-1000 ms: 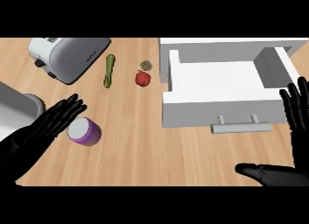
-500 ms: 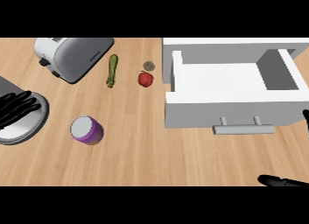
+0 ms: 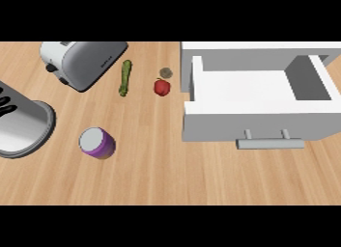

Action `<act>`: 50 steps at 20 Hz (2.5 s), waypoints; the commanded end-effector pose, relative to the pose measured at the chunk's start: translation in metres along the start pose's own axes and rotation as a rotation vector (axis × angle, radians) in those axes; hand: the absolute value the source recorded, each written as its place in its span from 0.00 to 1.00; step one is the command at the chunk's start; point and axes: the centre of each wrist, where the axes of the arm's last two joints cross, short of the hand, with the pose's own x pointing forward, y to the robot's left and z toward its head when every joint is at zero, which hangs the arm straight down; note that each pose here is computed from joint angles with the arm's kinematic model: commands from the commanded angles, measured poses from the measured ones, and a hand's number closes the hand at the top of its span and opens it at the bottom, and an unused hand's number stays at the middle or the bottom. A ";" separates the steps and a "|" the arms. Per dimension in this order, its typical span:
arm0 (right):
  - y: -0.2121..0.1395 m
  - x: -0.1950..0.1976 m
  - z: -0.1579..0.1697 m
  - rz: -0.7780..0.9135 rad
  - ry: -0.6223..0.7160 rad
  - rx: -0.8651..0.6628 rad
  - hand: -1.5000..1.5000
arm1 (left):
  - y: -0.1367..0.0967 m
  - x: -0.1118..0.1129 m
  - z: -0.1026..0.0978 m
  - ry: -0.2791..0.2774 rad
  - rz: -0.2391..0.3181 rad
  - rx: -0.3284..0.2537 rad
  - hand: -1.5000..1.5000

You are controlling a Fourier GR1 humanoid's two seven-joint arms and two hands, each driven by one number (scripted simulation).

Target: Pick up the can, place it into the drawer and close the drawer

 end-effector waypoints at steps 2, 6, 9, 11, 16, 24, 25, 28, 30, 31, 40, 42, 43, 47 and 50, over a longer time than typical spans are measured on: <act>-0.030 -0.002 0.013 -0.017 -0.013 0.011 0.00 | 0.001 -0.006 -0.009 0.033 0.090 0.001 0.00; -0.022 0.000 0.015 -0.018 0.007 -0.009 0.00 | 0.004 -0.005 -0.012 0.083 0.171 -0.003 0.00; -0.034 0.002 0.020 -0.003 0.006 0.007 0.00 | 0.008 0.002 -0.015 0.089 0.209 -0.004 0.00; -0.031 0.016 0.019 0.010 -0.005 0.020 0.00 | 0.005 -0.015 -0.011 0.117 0.248 -0.009 0.00; -0.041 0.005 0.046 -0.009 0.015 0.014 0.00 | -0.016 -0.028 -0.049 0.139 0.258 -0.012 0.00; -0.054 0.006 0.016 0.003 -0.002 -0.001 0.00 | -0.024 -0.065 -0.086 0.178 0.253 0.014 0.00; -0.059 0.027 0.033 0.005 0.021 -0.002 0.00 | -0.028 -0.062 -0.055 0.169 0.253 -0.002 0.00; -0.059 0.006 0.044 -0.007 0.003 0.003 0.00 | -0.029 -0.086 -0.077 0.198 0.240 0.002 0.00; -0.059 0.010 0.034 -0.015 0.008 -0.015 0.00 | -0.033 -0.101 -0.055 0.196 0.244 0.009 0.00; -0.066 0.016 0.034 0.007 0.013 0.011 0.00 | -0.029 -0.105 -0.074 0.192 0.238 0.024 0.00; -0.068 0.018 0.051 -0.012 0.001 0.000 0.00 | -0.039 -0.129 -0.072 0.225 0.172 0.104 0.00; -0.070 0.016 0.055 -0.019 -0.014 -0.006 0.00 | -0.014 -0.137 -0.069 0.192 0.191 0.117 0.00; -0.072 0.014 0.048 -0.016 -0.002 0.004 0.00 | -0.038 -0.157 -0.078 0.208 0.165 0.102 0.00; -0.069 0.025 0.049 -0.002 0.001 0.005 0.00 | -0.019 -0.174 -0.059 0.234 0.173 0.150 0.00; -0.071 0.021 0.043 -0.002 0.009 0.031 0.00 | -0.010 -0.181 -0.055 0.223 0.178 0.163 0.00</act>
